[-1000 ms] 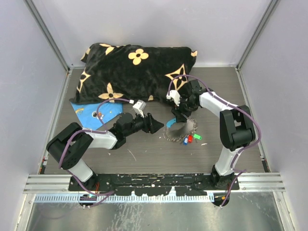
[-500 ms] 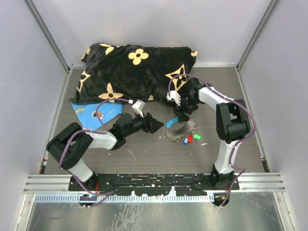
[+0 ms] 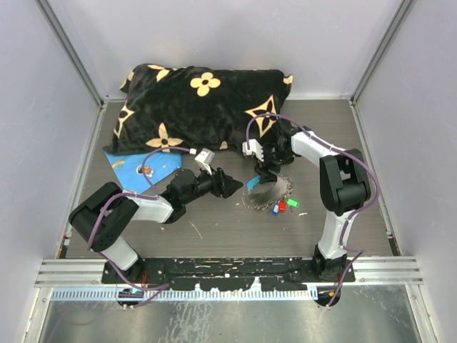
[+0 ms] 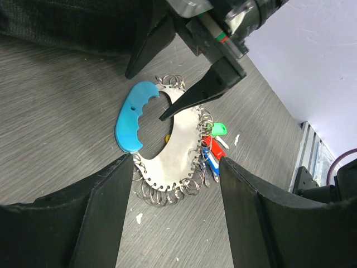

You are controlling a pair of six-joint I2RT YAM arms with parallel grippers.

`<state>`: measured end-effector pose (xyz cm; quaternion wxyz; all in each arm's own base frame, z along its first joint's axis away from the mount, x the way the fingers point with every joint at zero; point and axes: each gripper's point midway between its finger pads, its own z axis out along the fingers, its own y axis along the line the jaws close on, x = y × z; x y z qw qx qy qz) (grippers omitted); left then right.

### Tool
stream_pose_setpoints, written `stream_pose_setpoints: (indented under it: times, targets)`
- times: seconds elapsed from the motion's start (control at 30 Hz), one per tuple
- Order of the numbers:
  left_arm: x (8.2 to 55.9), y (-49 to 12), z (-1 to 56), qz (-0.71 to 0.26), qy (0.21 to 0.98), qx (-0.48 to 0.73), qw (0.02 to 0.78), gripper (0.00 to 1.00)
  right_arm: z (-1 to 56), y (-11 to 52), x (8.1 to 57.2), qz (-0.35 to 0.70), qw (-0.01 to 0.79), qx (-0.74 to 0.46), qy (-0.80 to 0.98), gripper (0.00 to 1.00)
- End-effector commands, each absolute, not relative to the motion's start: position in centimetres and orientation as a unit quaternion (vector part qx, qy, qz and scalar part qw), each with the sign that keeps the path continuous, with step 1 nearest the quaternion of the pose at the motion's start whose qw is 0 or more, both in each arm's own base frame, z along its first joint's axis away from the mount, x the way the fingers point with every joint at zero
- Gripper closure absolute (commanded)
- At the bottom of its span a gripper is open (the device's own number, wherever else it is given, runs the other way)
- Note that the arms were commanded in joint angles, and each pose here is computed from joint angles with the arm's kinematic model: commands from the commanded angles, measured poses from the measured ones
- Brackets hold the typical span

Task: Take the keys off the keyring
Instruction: Pick up the keyring from the center of the board.

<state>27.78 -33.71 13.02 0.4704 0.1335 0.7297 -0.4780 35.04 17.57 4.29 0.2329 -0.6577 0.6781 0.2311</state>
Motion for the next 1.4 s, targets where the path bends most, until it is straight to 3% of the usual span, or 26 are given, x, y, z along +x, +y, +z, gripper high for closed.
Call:
stream_pose_setpoints:
  times: [0.0,0.3,0.5,1.0,1.37]
  targets:
    - [28.2,-33.8,15.4,-0.491,0.699,0.129,0.504,0.36,8.3,19.1,34.4,0.255,0.281,-0.664,0.645,0.32]
    - [28.2,-33.7,15.4,-0.492,0.698,0.127,0.505,0.36,8.3,13.2,36.4,0.148,0.281,-0.566,0.761,0.42]
    - [28.2,-33.9,15.4,-0.494,0.697,0.129,0.504,0.36,6.8,12.7,35.8,0.122,0.251,-0.49,0.826,0.55]
    - [28.1,-34.0,15.5,-0.497,0.695,0.13,0.503,0.36,4.9,11.7,36.8,0.074,0.242,-0.416,0.874,0.63]
    - [28.1,-33.9,15.5,-0.498,0.695,0.13,0.502,0.36,3.3,11.7,36.9,0.063,0.225,-0.408,0.883,0.59]
